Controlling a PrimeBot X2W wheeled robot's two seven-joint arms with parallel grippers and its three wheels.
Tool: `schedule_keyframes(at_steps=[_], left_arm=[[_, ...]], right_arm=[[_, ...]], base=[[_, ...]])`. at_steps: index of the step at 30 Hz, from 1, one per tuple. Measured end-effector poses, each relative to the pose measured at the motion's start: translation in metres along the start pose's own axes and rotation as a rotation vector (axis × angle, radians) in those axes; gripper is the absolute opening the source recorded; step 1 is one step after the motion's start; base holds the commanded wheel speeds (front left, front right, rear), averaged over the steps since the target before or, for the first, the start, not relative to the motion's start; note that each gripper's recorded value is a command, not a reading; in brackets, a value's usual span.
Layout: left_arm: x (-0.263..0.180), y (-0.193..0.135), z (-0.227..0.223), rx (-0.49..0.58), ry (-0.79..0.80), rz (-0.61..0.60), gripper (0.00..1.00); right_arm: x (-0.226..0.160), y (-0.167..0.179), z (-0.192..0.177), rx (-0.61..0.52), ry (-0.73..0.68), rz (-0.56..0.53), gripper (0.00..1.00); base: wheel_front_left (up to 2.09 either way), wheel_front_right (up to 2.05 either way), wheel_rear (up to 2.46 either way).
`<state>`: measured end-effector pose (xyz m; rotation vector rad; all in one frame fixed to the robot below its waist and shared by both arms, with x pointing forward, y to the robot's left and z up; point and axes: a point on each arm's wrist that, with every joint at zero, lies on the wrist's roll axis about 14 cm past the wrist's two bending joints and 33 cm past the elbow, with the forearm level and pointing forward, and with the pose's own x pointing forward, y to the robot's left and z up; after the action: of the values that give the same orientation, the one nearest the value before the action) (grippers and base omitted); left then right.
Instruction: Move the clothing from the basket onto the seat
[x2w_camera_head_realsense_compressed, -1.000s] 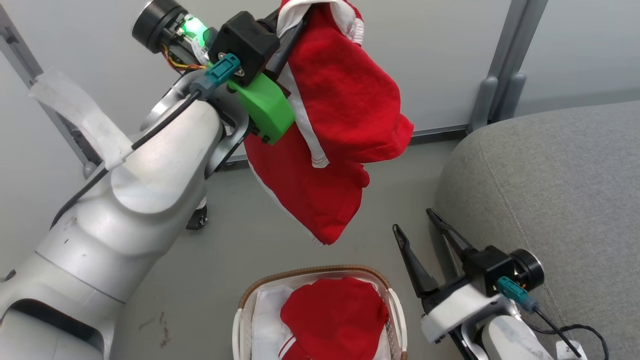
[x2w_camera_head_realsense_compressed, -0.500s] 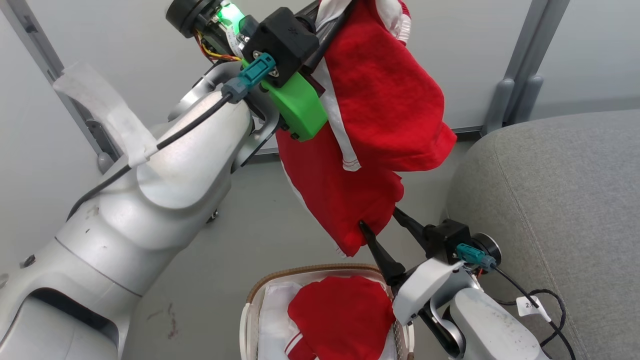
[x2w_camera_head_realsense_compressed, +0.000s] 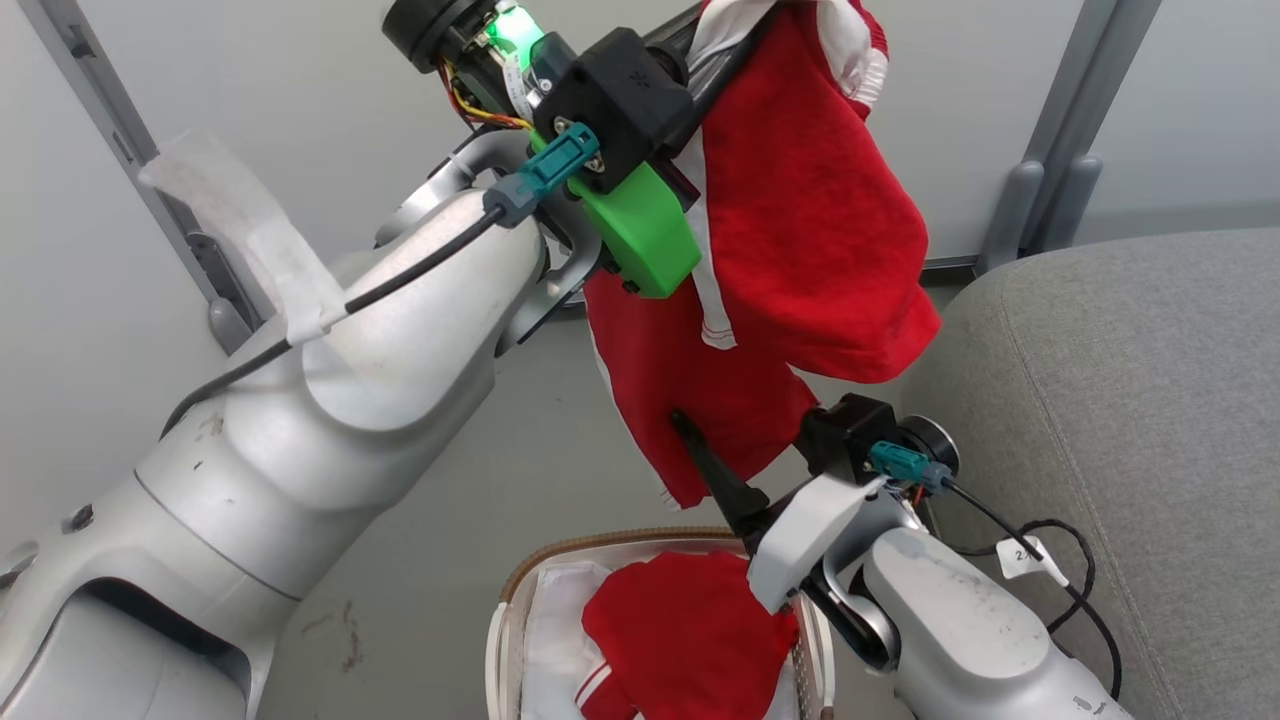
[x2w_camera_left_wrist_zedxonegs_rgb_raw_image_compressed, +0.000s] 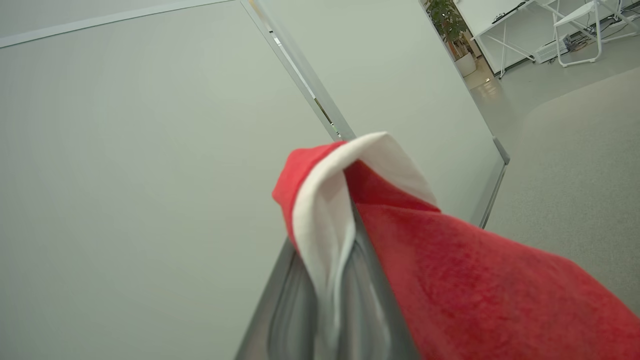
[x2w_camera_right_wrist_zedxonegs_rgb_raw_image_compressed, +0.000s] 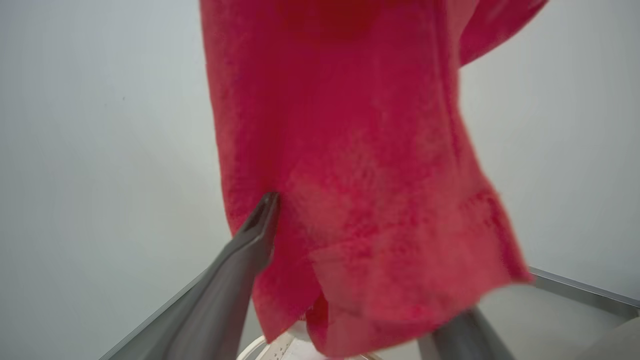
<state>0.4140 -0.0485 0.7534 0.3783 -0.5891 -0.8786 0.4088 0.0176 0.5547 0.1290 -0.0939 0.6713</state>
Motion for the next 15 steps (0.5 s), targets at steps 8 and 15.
schedule_keyframes(at_steps=[8, 15], left_arm=[[-0.003, 0.005, -0.010, -0.042, 0.028, 0.031, 0.00], [-0.014, 0.012, -0.039, -0.083, 0.097, 0.073, 0.00]], right_arm=[[0.008, 0.009, 0.015, -0.033, -0.039, 0.042, 0.00], [0.004, 0.008, 0.019, -0.057, -0.060, 0.034, 0.00]], base=[[0.00, 0.00, 0.00], [0.00, 0.00, 0.00]])
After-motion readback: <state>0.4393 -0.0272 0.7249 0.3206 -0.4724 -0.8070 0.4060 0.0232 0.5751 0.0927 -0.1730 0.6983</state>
